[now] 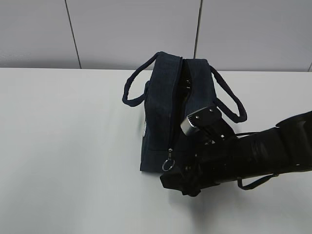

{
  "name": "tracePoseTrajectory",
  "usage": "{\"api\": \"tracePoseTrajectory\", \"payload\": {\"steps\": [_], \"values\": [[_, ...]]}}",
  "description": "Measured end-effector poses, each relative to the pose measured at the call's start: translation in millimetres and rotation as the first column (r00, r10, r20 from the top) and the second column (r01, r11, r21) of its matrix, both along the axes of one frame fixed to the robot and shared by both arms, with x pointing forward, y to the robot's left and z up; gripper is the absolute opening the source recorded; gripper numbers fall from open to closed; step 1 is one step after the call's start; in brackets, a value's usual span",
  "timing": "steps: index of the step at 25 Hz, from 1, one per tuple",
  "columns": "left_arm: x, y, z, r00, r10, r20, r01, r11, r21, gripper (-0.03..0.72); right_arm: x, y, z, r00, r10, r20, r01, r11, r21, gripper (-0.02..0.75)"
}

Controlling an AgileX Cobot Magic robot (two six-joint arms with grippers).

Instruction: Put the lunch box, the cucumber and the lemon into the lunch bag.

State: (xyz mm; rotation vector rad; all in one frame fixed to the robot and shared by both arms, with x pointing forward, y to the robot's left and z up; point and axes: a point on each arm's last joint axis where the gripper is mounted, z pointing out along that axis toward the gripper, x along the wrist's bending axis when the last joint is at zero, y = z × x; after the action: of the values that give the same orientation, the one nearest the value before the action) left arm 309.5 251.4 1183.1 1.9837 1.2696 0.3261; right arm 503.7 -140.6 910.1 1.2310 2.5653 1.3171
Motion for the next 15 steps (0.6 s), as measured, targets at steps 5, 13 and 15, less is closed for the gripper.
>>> {"api": "tracePoseTrajectory", "payload": {"steps": [5,13,15], "values": [[0.2,0.4,-0.1,1.000,0.003,0.002,-0.003,1.000,0.005,0.205,9.0,4.1,-2.7,1.000,-0.013,-0.014,0.013,1.000,0.013,0.459],[0.4,0.6,-0.1,1.000,0.004,0.003,-0.004,1.000,0.007,0.207,13.2,6.8,-2.4,0.998,-0.038,-0.045,0.040,0.998,0.040,0.451],[0.4,0.7,-0.1,1.000,0.004,0.003,-0.004,1.000,0.007,0.207,15.0,7.7,-0.8,0.998,-0.043,-0.046,0.045,0.998,0.048,0.430]]}}
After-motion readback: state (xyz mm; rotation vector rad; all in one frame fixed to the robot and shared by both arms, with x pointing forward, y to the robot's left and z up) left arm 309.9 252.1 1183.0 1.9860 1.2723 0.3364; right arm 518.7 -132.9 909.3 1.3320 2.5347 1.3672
